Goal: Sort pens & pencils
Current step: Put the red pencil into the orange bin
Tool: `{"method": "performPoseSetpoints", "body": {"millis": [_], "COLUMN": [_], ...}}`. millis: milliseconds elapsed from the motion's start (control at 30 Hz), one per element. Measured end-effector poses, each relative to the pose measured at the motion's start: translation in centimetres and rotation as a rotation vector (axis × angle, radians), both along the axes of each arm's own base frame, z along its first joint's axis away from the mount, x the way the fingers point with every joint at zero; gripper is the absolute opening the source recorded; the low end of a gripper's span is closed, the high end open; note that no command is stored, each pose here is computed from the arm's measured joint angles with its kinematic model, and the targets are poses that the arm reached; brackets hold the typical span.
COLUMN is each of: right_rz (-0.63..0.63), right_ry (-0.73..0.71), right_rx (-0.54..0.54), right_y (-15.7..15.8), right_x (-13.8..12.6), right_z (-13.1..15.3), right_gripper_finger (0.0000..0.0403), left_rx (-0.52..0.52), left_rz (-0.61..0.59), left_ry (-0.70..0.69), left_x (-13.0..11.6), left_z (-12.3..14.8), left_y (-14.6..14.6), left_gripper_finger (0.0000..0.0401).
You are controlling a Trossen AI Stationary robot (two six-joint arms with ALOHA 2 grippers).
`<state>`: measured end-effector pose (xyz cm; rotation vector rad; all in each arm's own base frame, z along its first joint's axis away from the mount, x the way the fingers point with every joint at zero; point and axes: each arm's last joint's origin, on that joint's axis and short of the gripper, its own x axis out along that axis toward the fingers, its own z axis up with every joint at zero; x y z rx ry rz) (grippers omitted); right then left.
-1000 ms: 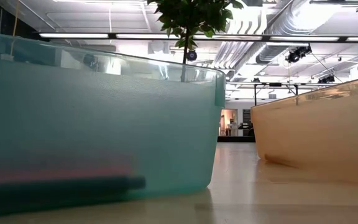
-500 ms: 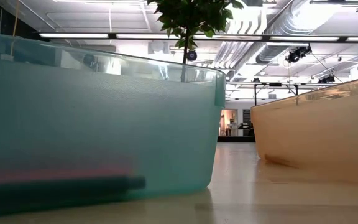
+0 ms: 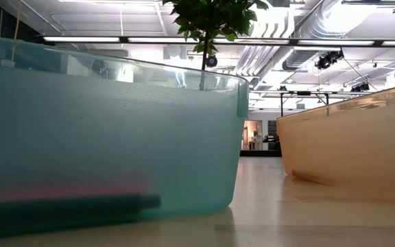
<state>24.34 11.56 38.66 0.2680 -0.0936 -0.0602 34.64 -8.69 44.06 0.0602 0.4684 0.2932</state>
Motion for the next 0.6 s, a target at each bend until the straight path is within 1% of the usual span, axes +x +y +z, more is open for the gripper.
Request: {"method": "performPoseSetpoints", "body": {"millis": [233,600], "right_rz": [0.04,0.038], "right_ry": [-0.032,-0.063], "right_rx": [0.007,-0.016], "right_y": [-0.51,-0.56], "right_x": [0.38,0.37], "right_z": [0.27,0.58], "right_gripper_finger": [0.0156,0.0156], "left_rx": [-0.002,-0.004], "left_rz": [-0.004,-0.006], "left_ry": [-0.001,-0.002], "left_x": [0.01,0.02], "left_z": [0.01,0.02], "left_y": [-0.01,-0.02], "left_gripper_finger": [0.0,0.0]}}
